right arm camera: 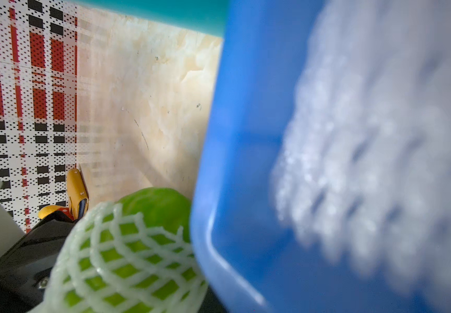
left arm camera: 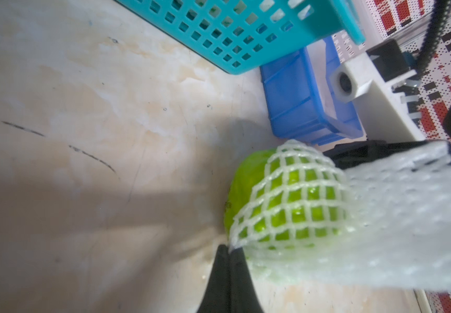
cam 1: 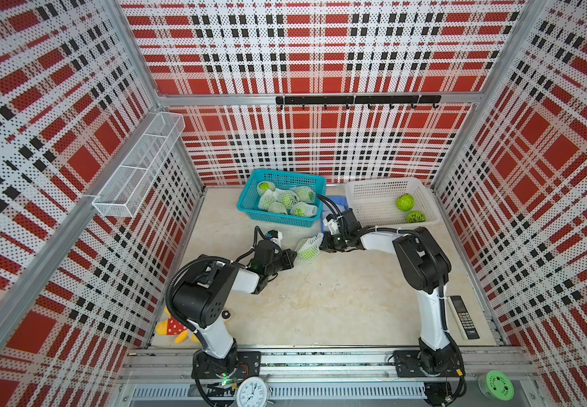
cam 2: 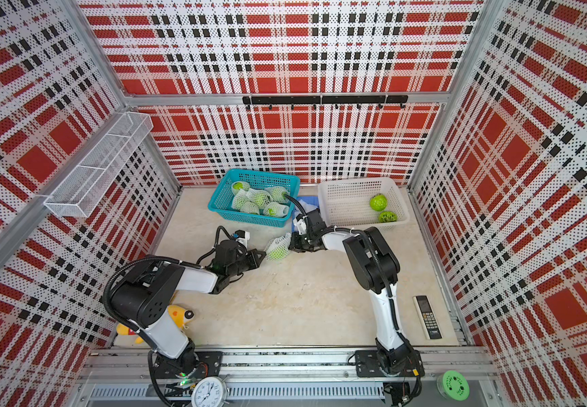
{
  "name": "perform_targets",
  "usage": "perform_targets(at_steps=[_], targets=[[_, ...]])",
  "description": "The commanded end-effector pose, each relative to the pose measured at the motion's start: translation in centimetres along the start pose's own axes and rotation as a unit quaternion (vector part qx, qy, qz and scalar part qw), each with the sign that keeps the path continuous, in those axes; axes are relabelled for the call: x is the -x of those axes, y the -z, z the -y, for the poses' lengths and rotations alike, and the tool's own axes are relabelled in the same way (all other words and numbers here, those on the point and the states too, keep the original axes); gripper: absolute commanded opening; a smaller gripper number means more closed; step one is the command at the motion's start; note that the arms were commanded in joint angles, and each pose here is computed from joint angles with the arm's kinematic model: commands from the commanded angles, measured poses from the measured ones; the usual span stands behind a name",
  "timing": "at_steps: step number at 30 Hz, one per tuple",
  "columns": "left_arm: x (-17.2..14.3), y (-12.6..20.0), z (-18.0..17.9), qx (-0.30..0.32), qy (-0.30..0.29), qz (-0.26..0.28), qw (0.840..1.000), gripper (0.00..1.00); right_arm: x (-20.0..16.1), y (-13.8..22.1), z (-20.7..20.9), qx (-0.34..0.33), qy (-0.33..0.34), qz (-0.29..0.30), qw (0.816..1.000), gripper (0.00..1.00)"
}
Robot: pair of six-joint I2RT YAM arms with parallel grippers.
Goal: Sleeve custard apples in foam nets
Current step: Put on the foam net on the custard apple.
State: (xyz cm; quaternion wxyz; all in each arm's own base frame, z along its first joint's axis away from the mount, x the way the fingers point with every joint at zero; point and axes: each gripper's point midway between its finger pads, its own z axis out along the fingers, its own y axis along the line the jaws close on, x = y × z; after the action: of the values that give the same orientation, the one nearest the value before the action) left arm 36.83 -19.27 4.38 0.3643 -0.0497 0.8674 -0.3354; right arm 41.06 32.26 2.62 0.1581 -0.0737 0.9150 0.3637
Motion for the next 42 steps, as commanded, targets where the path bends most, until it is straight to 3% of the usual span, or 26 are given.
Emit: perform_targets(at_steps=[1, 19, 30, 42], targets=[[-0.6, -0.4, -2.5, 0.052, 0.018, -0.011, 0.998, 0.0, -1.6, -1.4, 2.8, -0.038, -0.01, -0.017, 0.999, 0.01], [3.4, -0.7, -3.1, 0.111, -0.035, 0.021, 0.993, 0.0, -1.1, -2.2, 3.1, -0.041, -0.011, -0.021, 0.999, 0.03], [4.8, -2.2, -3.3, 0.107, -0.028, 0.026, 0.994, 0.0, -0.7, -2.3, 3.1, -0.043, -0.014, -0.018, 0.999, 0.07], [3.1, -3.2, -4.7, 0.115, 0.0, -0.002, 0.993, 0.0, -0.8, -3.1, 3.4, -0.043, -0.029, -0.021, 0.998, 0.08]])
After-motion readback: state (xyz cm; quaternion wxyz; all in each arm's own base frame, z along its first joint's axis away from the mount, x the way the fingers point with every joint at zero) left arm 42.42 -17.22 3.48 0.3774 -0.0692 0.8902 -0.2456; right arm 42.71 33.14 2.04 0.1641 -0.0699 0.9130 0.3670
